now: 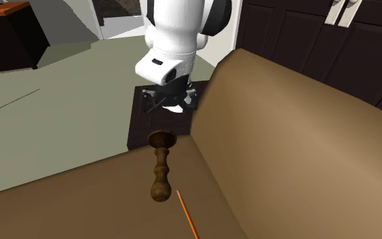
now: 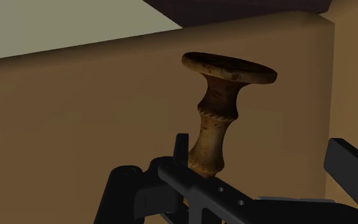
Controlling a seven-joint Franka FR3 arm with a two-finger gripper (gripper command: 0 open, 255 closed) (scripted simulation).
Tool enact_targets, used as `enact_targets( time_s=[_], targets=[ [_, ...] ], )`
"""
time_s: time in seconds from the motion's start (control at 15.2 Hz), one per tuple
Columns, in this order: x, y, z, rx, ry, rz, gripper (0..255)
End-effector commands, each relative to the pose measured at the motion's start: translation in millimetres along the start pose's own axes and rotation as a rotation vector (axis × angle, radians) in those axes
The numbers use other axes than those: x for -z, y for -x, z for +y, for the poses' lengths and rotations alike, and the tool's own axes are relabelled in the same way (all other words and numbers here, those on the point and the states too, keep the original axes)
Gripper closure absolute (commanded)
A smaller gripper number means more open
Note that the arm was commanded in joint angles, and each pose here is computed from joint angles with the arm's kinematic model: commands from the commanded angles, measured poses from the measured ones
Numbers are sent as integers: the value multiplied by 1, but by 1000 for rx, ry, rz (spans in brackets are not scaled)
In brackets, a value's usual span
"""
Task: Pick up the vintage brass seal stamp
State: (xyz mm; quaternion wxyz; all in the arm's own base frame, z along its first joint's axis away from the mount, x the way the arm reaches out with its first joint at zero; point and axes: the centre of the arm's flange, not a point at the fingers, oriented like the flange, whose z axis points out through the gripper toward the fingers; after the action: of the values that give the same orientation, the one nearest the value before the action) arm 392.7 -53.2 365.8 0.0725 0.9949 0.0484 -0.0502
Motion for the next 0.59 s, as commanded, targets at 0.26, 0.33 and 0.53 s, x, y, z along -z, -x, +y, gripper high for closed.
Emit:
enact_targets(
  time_s=[0.26,0.33,0.53],
  targets=[
    [-71,-35,19,-33,-4,-4,0],
    [-82,-40,22,-39,-5,-5,0],
    [-100,-45,22,-42,-5,-6,0]
  ],
)
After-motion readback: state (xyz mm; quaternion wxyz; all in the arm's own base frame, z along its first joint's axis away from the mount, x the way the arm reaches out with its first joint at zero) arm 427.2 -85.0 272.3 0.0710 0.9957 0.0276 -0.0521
